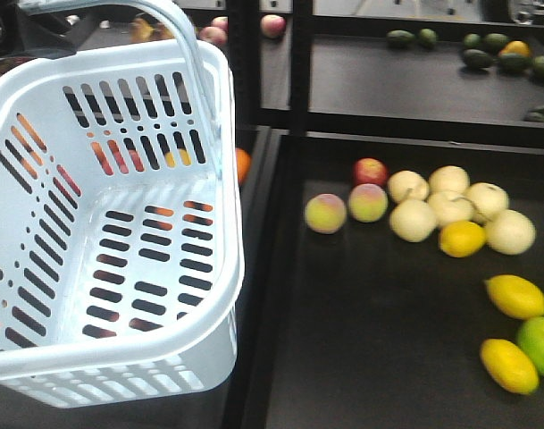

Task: Pick three apples into basket with both arms
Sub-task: 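Turn the base away from the table holding the basket aloft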

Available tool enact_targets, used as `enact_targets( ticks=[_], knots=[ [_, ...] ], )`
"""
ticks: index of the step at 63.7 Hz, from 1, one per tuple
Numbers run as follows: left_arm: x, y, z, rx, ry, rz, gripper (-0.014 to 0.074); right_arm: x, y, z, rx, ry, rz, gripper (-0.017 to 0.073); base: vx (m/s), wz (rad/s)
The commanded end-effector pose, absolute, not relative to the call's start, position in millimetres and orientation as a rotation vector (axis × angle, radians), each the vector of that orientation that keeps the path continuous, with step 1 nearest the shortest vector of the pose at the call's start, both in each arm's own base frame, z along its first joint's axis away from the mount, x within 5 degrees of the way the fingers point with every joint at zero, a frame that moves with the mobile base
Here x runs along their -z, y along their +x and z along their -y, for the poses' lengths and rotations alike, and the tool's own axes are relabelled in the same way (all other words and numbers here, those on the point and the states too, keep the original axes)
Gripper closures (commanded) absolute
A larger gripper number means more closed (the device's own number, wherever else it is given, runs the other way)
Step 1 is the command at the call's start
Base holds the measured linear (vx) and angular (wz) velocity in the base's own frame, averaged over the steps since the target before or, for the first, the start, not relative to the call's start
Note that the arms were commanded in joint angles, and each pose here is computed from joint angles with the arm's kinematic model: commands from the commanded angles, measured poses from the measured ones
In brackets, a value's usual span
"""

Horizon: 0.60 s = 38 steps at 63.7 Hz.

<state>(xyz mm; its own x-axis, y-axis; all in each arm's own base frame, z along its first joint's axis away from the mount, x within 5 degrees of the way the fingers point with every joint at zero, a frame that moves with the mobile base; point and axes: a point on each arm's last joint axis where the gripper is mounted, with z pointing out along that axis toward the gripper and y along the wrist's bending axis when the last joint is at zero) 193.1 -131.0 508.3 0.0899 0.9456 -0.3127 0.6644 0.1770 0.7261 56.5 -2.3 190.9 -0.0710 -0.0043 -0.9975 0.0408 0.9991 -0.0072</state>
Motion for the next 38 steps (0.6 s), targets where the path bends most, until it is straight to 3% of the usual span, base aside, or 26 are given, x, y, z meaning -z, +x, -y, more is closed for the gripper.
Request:
enact_targets(
  ticks=[1,38],
  knots=[
    [-526.3,184.3,122.9,-0.451,1.477,-1.580,0.0600,-194.8,56.2,2.6,0.043,0.030,-1.562,0.0568,-0.06,0.46],
    [-526.3,184.3,122.9,-0.451,1.477,-1.580,0.0600,-194.8,56.2,2.6,0.043,0.030,-1.562,0.0568,-0.08,0.59]
  ],
)
